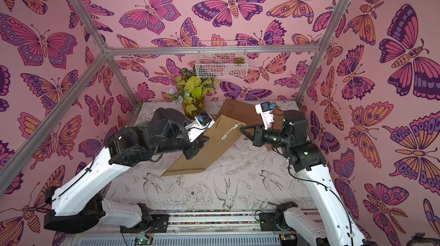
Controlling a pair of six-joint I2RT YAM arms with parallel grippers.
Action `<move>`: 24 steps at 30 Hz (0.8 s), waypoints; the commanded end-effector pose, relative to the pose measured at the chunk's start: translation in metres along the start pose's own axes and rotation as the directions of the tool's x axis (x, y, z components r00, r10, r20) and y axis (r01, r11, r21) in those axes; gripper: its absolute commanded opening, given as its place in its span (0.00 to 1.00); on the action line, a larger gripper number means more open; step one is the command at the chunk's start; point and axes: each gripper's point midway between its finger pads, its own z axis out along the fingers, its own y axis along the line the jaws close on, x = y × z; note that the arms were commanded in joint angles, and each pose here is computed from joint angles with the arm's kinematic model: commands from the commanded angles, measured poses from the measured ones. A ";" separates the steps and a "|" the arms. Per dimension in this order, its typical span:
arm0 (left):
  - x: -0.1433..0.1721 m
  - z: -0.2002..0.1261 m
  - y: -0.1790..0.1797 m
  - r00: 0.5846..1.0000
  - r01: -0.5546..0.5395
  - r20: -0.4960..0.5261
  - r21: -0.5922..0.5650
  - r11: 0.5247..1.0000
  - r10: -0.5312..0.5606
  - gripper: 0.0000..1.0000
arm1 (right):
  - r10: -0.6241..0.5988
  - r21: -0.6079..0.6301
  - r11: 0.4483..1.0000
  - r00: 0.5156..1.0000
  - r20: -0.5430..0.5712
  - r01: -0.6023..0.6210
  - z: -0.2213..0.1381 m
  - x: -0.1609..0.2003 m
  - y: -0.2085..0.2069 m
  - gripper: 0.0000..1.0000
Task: Open the file bag
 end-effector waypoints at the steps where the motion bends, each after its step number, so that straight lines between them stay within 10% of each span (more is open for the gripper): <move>1: -0.001 0.008 -0.001 1.000 0.000 0.003 -0.004 1.000 0.000 0.02 | -0.030 0.042 0.999 1.000 -0.002 0.030 -0.006 -0.003 0.001 0.00; 24: 0.010 0.023 -0.004 0.998 -0.038 -0.046 -0.027 0.999 0.037 0.02 | -0.028 -0.026 0.999 0.999 -0.016 0.028 -0.014 -0.012 0.026 0.00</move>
